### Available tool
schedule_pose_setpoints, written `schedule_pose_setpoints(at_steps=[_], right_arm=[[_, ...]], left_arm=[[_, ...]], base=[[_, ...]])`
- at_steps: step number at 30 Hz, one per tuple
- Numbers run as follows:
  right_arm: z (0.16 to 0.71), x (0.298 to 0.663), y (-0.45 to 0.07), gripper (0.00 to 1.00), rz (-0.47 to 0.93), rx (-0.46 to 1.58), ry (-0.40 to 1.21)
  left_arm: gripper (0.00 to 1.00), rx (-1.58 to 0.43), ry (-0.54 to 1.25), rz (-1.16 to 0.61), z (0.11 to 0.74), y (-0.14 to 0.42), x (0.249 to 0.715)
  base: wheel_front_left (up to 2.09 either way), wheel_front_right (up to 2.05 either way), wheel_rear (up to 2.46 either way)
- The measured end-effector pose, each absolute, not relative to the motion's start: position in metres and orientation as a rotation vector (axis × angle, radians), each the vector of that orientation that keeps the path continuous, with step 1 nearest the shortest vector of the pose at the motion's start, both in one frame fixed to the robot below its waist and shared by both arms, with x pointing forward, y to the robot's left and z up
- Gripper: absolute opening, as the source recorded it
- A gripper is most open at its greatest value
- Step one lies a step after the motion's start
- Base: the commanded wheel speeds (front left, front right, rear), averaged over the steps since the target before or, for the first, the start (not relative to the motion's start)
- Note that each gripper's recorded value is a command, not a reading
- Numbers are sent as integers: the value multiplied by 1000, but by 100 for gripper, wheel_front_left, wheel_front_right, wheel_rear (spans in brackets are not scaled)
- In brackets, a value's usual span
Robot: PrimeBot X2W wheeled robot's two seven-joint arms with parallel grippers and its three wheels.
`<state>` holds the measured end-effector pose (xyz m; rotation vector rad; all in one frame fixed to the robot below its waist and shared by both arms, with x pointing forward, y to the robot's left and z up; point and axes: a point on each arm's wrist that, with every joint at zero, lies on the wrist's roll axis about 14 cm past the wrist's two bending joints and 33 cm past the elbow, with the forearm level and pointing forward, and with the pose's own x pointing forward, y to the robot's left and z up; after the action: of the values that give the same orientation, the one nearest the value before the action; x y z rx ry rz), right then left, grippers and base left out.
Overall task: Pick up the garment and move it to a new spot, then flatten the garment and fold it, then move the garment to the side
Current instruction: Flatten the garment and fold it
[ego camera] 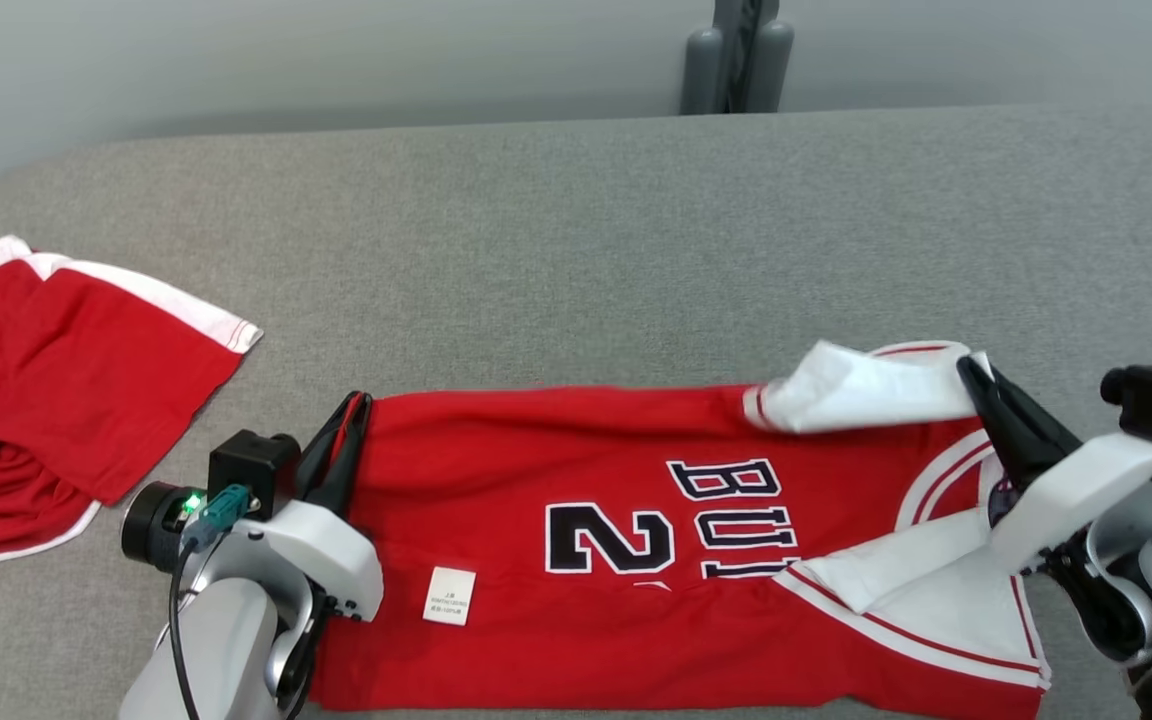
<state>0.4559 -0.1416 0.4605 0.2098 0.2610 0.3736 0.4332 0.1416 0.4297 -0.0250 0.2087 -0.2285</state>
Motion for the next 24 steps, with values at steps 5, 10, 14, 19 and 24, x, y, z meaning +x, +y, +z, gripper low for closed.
schedule_pose_setpoints(at_steps=[5, 10, 14, 19, 24], right_arm=[[464, 434, -146, 0, 373, 241, 296], [463, 415, -143, 0, 382, 281, 347], [465, 403, -145, 0, 383, 308, 381], [467, 389, -144, 0, 395, 315, 431], [470, 367, -146, 0, 403, 319, 509]], left_arm=[[0, 9, 221, -243, 427, 144, 425], [0, 29, 224, -255, 426, 144, 421], [0, 55, 239, -282, 422, 144, 415], [0, 113, 260, -339, 416, 139, 406], [0, 150, 271, -356, 417, 142, 397]], base=[[0, 0, 0], [0, 0, 0], [0, 0, 0], [0, 0, 0], [0, 0, 0]])
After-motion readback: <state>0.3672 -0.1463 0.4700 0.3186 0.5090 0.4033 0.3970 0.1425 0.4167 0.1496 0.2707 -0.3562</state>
